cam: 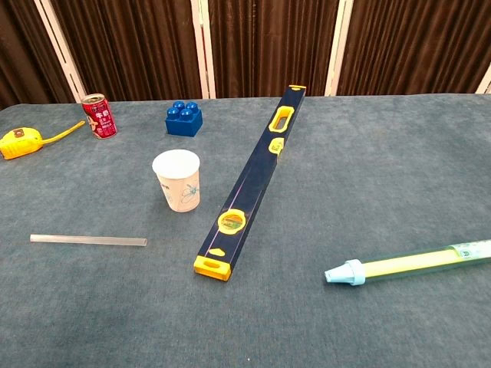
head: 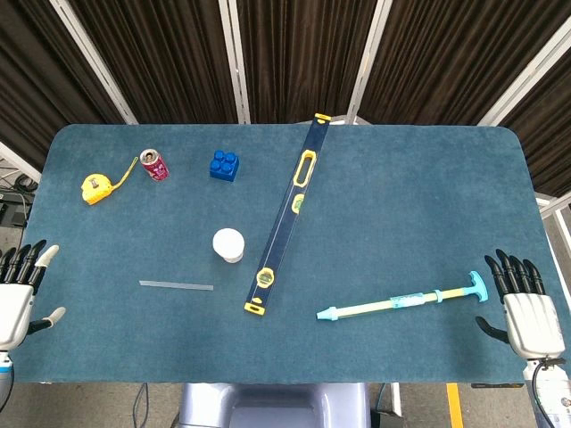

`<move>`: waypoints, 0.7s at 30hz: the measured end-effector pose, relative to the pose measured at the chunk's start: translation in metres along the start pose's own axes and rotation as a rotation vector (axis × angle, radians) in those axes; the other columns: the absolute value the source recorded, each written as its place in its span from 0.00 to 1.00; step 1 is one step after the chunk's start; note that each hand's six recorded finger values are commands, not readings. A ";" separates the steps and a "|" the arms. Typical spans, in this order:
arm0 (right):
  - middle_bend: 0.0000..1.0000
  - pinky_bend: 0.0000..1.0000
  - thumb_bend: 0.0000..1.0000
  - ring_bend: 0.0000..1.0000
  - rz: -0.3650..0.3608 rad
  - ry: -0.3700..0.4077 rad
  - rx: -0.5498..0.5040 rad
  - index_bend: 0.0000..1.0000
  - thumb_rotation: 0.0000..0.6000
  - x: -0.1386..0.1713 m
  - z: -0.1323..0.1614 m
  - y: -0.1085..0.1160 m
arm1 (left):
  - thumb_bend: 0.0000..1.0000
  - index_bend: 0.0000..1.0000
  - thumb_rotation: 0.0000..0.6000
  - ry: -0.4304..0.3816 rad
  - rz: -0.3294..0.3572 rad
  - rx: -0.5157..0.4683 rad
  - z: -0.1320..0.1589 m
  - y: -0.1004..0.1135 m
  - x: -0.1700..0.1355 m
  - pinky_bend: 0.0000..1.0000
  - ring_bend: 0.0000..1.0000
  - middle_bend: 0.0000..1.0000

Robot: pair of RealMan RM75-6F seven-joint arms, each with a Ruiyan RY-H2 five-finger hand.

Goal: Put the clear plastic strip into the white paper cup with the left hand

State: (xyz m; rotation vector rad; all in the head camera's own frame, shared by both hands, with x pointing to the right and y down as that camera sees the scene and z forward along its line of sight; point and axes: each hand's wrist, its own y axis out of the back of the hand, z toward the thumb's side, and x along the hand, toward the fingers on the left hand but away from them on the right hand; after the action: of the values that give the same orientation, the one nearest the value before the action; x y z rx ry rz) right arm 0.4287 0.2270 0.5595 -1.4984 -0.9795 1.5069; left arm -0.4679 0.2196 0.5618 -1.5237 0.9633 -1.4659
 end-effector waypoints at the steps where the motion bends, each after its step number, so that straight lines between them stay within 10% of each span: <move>1: 0.00 0.00 0.15 0.00 0.000 0.000 0.000 0.04 1.00 0.000 0.000 0.000 | 0.14 0.03 1.00 0.001 -0.003 0.000 0.000 0.000 0.000 0.00 0.00 0.00; 21: 0.00 0.00 0.15 0.00 0.003 0.002 -0.002 0.04 1.00 0.000 0.000 0.000 | 0.14 0.09 1.00 0.008 -0.027 -0.001 -0.001 -0.003 0.000 0.00 0.00 0.00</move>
State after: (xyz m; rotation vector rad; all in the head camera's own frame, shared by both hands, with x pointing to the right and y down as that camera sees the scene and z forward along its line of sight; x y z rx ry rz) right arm 0.4284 0.2270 0.5597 -1.5029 -0.9789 1.5069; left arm -0.4690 0.2209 0.5649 -1.5381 0.9517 -1.4917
